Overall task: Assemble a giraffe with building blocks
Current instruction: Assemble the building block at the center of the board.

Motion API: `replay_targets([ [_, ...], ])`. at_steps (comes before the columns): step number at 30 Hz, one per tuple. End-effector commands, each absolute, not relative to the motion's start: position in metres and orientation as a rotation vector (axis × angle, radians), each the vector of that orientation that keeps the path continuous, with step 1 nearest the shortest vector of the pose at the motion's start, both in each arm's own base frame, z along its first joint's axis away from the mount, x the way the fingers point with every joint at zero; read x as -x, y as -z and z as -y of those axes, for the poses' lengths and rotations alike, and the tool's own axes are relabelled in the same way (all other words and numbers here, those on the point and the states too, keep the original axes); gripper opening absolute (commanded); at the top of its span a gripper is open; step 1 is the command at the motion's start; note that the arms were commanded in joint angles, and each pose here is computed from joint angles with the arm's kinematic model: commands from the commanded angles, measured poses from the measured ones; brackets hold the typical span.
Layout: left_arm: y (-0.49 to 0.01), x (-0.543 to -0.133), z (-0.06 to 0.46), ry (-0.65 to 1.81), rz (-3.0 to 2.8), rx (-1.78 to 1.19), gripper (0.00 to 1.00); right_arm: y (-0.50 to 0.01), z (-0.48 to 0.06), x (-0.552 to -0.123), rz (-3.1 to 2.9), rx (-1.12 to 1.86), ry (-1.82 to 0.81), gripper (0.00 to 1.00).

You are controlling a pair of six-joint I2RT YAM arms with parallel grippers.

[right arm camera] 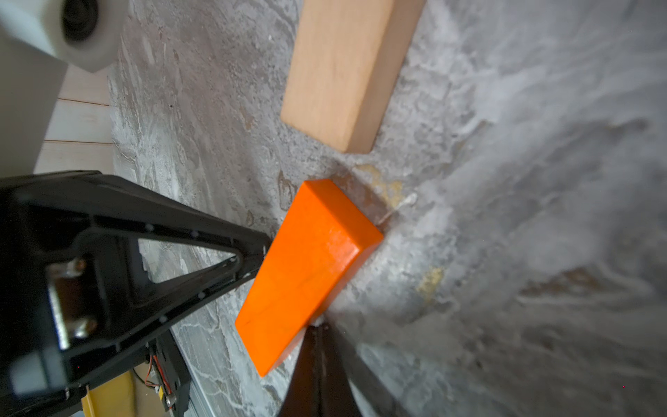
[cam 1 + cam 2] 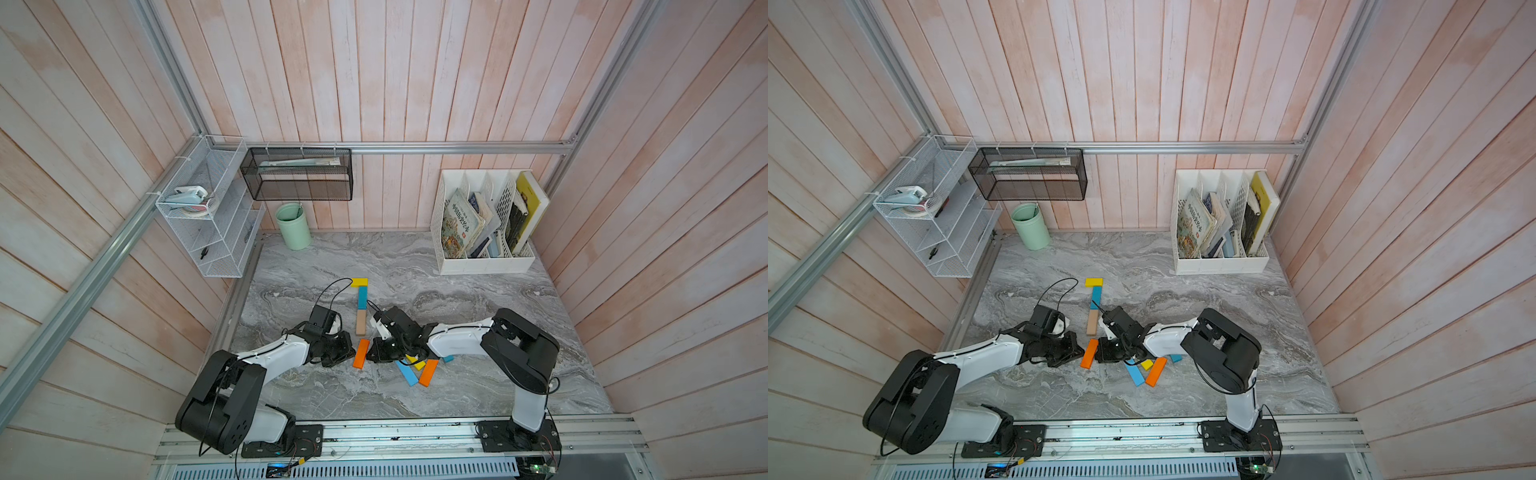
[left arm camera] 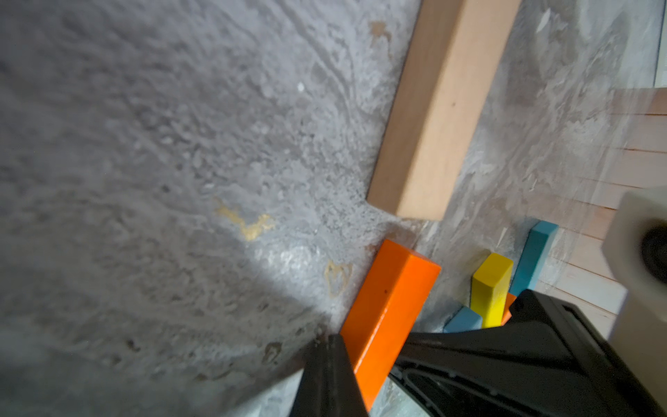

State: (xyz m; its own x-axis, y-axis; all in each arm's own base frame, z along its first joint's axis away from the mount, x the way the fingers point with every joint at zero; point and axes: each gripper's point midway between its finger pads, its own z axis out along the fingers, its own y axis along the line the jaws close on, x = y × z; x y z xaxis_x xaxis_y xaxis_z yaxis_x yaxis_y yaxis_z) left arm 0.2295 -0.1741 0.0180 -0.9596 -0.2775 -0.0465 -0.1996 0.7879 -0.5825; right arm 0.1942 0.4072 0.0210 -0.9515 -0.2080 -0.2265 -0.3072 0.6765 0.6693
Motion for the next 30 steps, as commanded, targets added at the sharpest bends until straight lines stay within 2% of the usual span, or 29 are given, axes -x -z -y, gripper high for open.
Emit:
replay_targets([
  [1, -0.0123, -0.2195, 0.176, 0.914, -2.892, 0.348, 0.0, -0.0121, -0.4084, -0.1972, -2.762, 0.442, -1.107, 0.0],
  [30, -0.0141, -0.2167, 0.1678, 0.91, -2.879, 0.367, 0.0, -0.0168, -0.4116, -0.2007, -2.75, 0.446, -1.108, 0.0],
])
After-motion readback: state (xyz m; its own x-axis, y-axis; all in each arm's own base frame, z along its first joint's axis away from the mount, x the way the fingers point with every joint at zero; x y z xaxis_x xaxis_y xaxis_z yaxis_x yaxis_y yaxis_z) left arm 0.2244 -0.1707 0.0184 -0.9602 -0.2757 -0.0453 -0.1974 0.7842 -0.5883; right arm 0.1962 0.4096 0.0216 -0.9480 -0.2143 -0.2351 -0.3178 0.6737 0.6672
